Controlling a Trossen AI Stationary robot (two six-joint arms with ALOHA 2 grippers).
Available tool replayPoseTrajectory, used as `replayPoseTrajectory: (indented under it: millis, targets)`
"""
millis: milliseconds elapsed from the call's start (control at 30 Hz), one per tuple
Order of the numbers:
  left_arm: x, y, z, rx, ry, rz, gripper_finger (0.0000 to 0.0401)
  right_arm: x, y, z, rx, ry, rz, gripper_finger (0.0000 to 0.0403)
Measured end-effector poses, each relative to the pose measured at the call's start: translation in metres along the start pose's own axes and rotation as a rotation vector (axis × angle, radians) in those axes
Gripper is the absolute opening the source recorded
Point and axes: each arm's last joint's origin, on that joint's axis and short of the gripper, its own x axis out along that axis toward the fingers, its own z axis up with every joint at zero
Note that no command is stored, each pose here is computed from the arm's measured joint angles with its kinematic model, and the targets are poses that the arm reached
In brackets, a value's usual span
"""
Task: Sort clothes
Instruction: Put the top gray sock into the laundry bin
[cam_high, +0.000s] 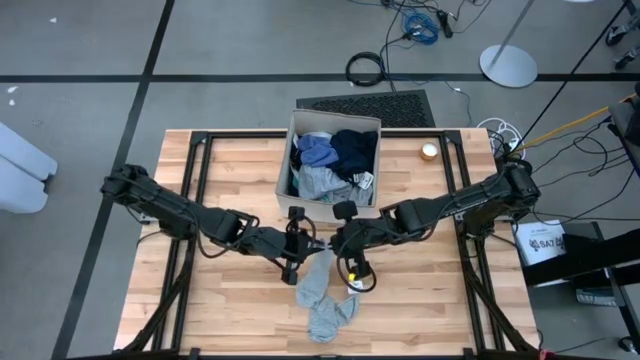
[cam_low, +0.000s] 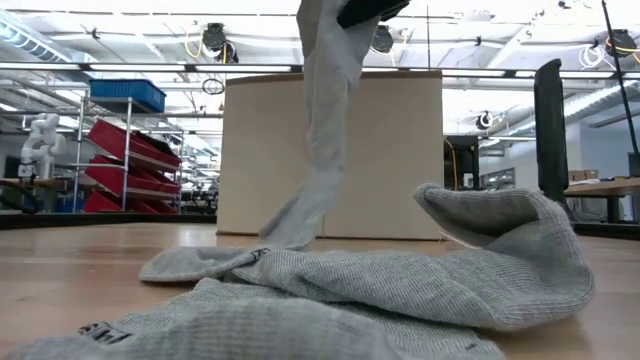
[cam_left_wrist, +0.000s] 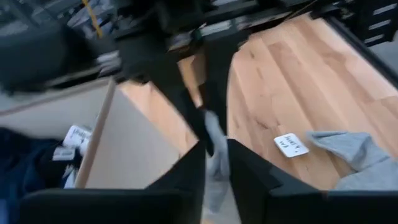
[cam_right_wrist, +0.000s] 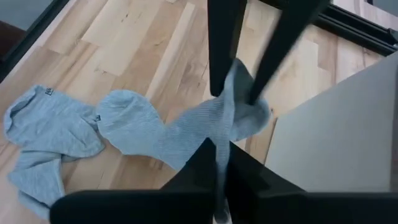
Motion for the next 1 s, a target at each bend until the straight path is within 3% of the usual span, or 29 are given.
replayPoseTrajectory:
  millis: [167, 367, 700, 1000]
  targets:
    - [-0.001, 0.0, -0.006, -0.01, 0.067, 0.067, 0.0139, 0.0, 0.0, -0.001, -0.006, 0.008, -0.006, 0.0003]
    - [-0.009, 0.004, -0.015, 0.009, 0.176, 0.211, 0.0194, -0.006, -0.004, -0.002, -0.007, 0.024, -0.108, 0.0002]
    - [-0.032, 0.015, -0.024, -0.066, 0.276, 0.299, 0.0203, -0.049, -0.017, 0.006, 0.029, -0.082, -0.278, 0.0001]
    - [-0.027, 0.023, -0.049, -0.071, 0.395, 0.344, 0.0203, -0.091, -0.051, 0.027, -0.029, -0.351, -0.476, 0.0]
